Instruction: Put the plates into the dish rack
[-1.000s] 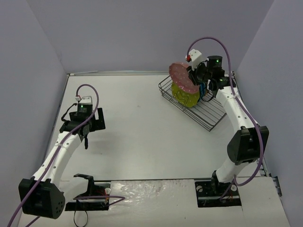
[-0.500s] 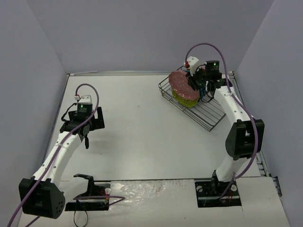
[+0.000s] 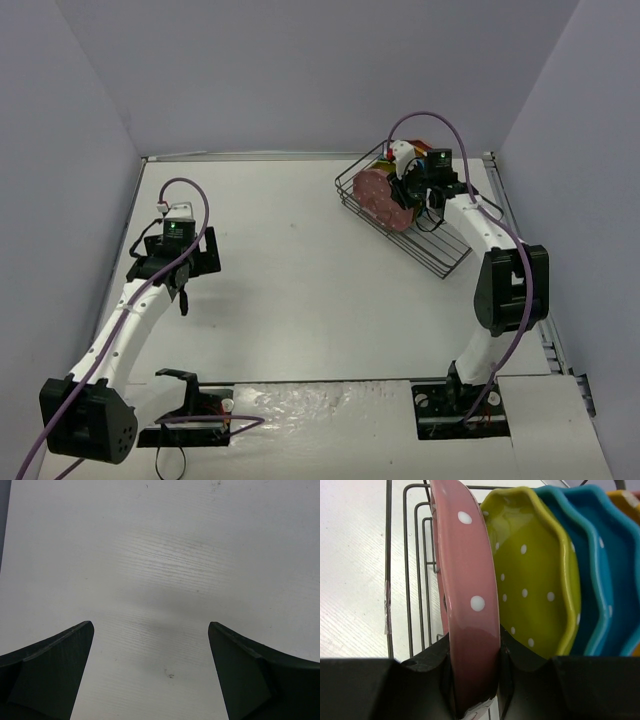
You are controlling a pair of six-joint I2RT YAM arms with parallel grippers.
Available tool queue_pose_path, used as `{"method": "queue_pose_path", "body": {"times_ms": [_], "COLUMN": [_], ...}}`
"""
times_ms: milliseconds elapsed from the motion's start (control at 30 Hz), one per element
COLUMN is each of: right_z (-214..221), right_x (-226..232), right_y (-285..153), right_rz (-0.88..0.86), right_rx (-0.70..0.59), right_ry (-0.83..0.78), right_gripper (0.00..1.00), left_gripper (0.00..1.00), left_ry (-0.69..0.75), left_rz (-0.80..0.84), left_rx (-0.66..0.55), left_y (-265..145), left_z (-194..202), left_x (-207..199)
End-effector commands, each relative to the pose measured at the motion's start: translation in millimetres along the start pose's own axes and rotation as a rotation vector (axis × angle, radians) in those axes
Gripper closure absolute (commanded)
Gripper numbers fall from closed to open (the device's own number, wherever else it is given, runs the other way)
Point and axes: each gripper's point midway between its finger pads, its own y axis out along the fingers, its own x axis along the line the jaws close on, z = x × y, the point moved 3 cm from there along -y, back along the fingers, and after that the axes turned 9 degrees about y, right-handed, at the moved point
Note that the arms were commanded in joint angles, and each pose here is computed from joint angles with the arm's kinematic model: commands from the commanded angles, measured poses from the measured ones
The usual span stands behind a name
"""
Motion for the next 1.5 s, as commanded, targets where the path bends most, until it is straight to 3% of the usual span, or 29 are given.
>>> {"method": "queue_pose_path", "body": {"times_ms": [0, 33, 133, 400, 567, 700, 833, 1067, 1467], "right_z": [-31.9, -32.0, -37.6, -78.1, -127.2, -140.6, -132.9, -88.7, -23.2], "right_x": [-0.3, 0.5, 3.1, 2.2, 4.0, 4.5, 14.6, 39.5, 81.2], "right_y": [-7.4, -8.2, -13.8, -66.3, -159.7, -243.4, -315.9, -394.9, -446.1], "right_rz": [0.020, 0.021, 0.026, 0.111, 0.267, 0.451, 0.580, 0.702, 0.689], "right_rx": [-0.129, -0.133, -0.158, -0.273, -0.467, -0.626, -0.756, -0.890, -0.870], "right_ry": [-0.038, -0.033, -0.016, -0.013, 0.024, 0.130, 0.226, 0.421, 0.447], "right_gripper": [0.82, 0.79, 0.53, 0.19, 0.09, 0.00, 0.00, 0.00, 0.00], "left_gripper": [0.03, 0.03, 0.03, 0.03, 0.03, 0.03, 0.03, 0.03, 0.03], "left_ry": [-0.046, -0.047, -0.049, -0.116, -0.130, -0.140, -0.152, -0.172, -0.165], "left_rz": [-0.001, 0.004, 0.004, 0.066, 0.104, 0.102, 0.088, 0.028, 0.018], "left_rx": [-0.081, -0.081, -0.087, -0.125, -0.176, -0.248, -0.333, -0.391, -0.416], "left_y": [-11.7, -13.8, -23.8, -60.9, -92.6, -127.1, -158.7, -188.1, -211.3], "left_z": [-22.9, -23.4, -28.6, -50.7, -69.9, -84.6, -91.5, -71.0, -20.3], "left_x": [3.6, 3.5, 6.1, 4.5, 7.3, 18.9, 32.3, 53.4, 67.3]}}
